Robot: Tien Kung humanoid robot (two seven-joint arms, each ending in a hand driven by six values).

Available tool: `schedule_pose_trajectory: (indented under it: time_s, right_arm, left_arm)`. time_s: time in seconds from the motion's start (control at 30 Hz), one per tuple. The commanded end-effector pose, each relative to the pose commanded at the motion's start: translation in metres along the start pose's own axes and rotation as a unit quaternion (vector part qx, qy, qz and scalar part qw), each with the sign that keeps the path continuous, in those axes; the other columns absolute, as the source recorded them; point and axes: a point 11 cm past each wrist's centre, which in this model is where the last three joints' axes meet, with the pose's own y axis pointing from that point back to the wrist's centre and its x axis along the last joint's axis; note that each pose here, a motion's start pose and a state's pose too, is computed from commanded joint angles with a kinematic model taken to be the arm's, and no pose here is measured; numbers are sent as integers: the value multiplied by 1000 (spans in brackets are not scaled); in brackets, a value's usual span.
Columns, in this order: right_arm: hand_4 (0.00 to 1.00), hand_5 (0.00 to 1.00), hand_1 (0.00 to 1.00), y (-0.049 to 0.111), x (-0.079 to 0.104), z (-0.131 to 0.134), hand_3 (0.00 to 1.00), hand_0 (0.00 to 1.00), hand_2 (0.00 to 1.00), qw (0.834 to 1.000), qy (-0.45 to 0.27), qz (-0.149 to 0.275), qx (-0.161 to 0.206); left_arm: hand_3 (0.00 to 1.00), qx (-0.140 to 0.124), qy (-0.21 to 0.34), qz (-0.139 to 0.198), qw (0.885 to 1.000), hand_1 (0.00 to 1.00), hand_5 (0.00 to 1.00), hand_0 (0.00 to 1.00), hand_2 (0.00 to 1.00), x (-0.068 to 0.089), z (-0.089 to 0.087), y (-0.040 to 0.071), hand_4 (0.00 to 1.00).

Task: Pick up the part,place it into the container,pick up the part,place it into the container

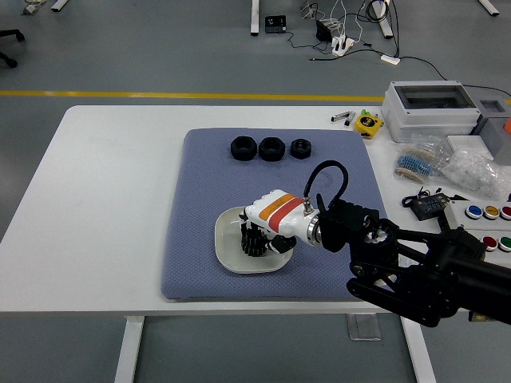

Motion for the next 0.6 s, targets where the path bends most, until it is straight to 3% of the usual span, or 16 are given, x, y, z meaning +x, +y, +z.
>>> schedule_pose_trajectory:
  time_s: [0.13,0.17,0.33,0.37,0.6]
  right_arm:
    - [567,2,384,0,0,0,606,291,463,1000,2,-1,0]
    - [620,2,385,0,0,0,704,299,473,1000,2,0,1]
    - [620,2,385,1,1,0,704,299,473,1000,4,-3,2]
    - [676,2,386,1,0,0,803,311,484,1000,4,-3,2]
    - [688,2,388,2,2,2,814,311,492,1000,2,0,2]
  left_arm:
    - [560,0,0,0,1000,618,682,712,633,0,0,0,611]
    - [560,0,0,0,1000,618,684,712,633,0,0,0,612]
    - [560,0,-1,0,1000,618,684,712,633,0,0,0,612]
    - [561,0,-1,0,1000,618,682,711,634,0,0,0,611]
    - [561,0,-2,0,1000,618,681,711,633,0,0,0,610]
